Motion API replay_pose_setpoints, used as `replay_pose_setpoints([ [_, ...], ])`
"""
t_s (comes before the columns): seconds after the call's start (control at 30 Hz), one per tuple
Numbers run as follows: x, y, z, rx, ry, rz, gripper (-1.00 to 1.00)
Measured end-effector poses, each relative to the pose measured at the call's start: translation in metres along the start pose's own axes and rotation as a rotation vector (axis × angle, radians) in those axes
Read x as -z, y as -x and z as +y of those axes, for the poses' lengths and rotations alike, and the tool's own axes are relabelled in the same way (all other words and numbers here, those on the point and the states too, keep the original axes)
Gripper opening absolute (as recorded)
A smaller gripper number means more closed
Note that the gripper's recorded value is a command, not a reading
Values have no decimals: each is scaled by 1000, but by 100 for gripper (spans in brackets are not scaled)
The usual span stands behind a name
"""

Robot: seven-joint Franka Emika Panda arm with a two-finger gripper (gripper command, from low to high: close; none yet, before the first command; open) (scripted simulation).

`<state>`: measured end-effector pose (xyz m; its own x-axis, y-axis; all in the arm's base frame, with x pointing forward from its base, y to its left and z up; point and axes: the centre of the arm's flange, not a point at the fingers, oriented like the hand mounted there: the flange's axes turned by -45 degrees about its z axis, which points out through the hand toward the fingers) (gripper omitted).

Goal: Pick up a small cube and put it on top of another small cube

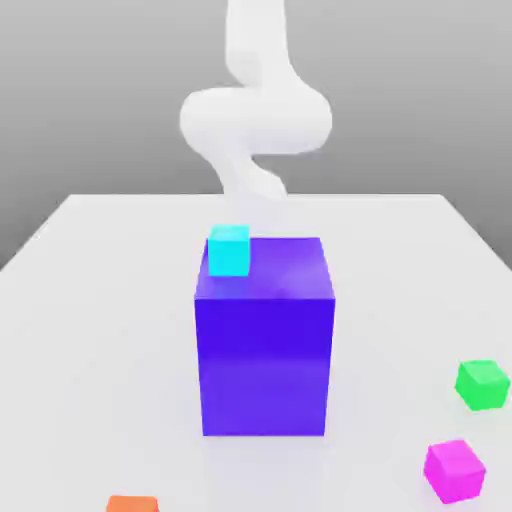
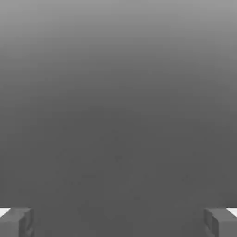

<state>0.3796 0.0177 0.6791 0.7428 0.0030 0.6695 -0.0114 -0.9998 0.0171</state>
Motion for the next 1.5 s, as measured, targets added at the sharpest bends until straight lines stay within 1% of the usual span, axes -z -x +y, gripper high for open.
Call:
replay_pose_setpoints([
  [0.2, -111, 10, -46, 52, 32, -157, 0],
  [0.43, -228, 55, -100, 118, 34, -329, 0],
  [0.7, -334, 145, -167, 196, -16, -520, 0],
  [0.93, -398, 245, -217, 232, -89, -689, 0],
  [1.0, -414, 270, -226, 236, -106, -717, 0],
  [1.1, -444, 300, -230, 237, -111, -725, 0],
  [1.13, -452, 308, -230, 238, -111, -726, -100],
  [1.33, -455, 312, -230, 239, -112, -726, -100],
  [1.5, -417, 277, -230, 238, -112, -726, -100],
])
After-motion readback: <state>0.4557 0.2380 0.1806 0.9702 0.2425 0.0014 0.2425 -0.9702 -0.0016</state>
